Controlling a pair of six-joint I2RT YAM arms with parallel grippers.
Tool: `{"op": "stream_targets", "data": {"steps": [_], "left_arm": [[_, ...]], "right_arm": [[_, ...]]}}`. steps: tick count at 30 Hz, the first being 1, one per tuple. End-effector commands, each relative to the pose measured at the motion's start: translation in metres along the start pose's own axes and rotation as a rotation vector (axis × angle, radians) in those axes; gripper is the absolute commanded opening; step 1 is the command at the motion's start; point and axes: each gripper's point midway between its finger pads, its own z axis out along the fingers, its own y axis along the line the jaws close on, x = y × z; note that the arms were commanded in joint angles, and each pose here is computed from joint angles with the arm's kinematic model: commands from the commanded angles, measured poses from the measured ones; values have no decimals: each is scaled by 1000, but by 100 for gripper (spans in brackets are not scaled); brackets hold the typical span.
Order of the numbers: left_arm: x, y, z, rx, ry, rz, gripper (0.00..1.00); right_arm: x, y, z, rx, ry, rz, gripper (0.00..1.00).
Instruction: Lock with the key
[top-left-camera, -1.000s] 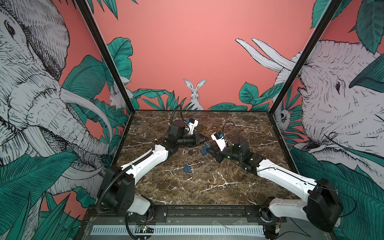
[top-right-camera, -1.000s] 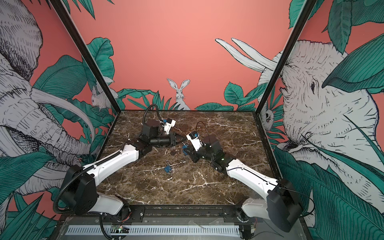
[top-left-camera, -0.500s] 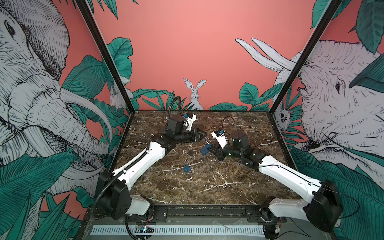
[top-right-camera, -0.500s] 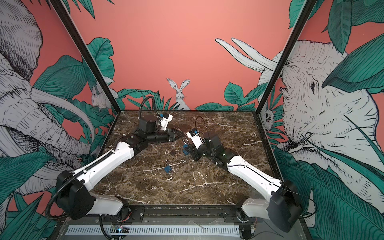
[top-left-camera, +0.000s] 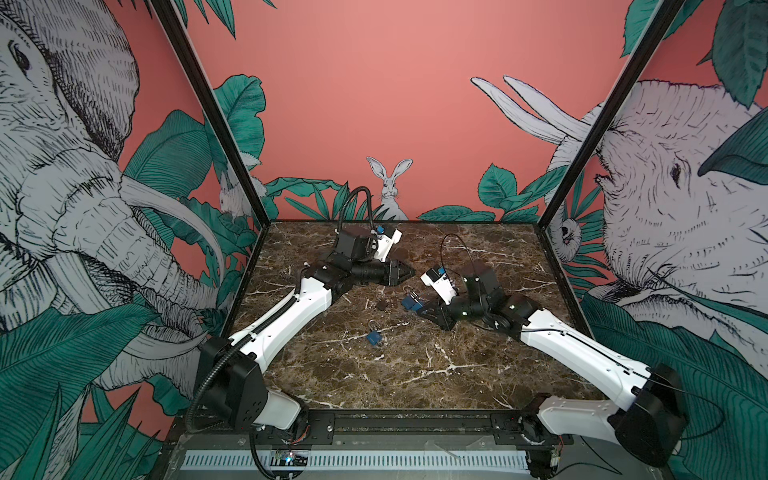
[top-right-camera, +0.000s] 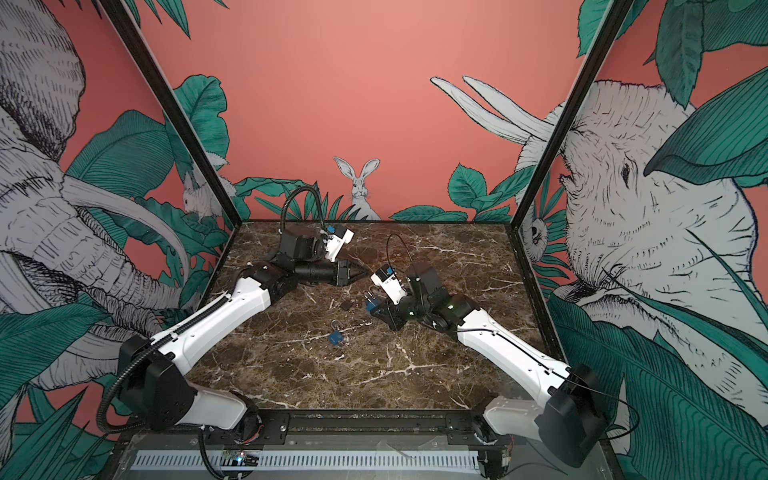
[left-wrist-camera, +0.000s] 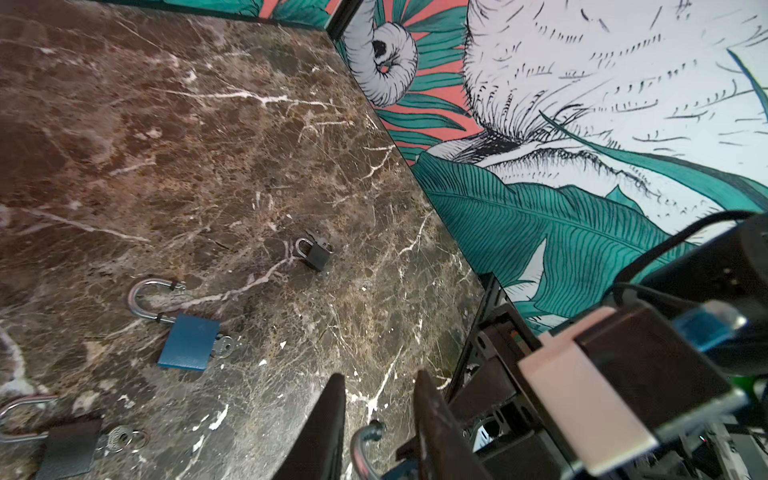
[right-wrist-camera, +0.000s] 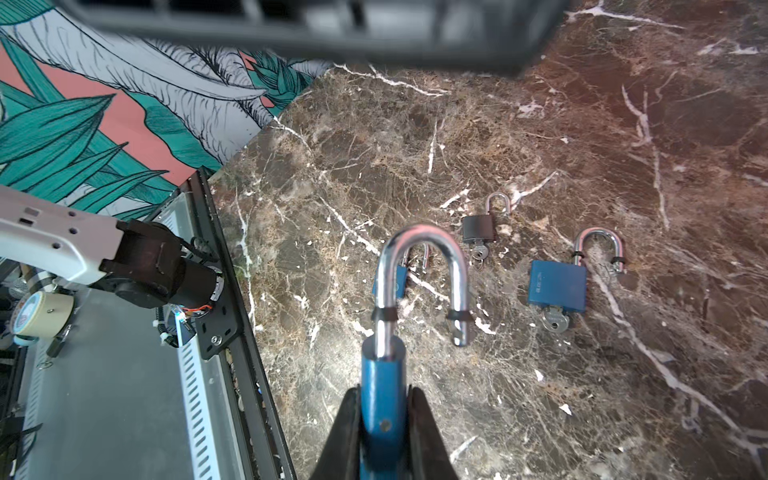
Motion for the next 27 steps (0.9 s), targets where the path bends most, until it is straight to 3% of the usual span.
{"op": "stream_targets", "data": {"steps": [1, 15, 27], "left_arm": [[9, -10, 3, 81, 48, 18, 30], [37, -12, -4, 103, 102, -8, 27], [40, -18, -15, 108, 77, 1, 27]], "right_arm": [[-21, 12, -11, -26, -62, -51, 0], [-28, 8, -14, 4, -57, -69, 0], [-30, 6, -17, -13, -50, -51, 0]]}}
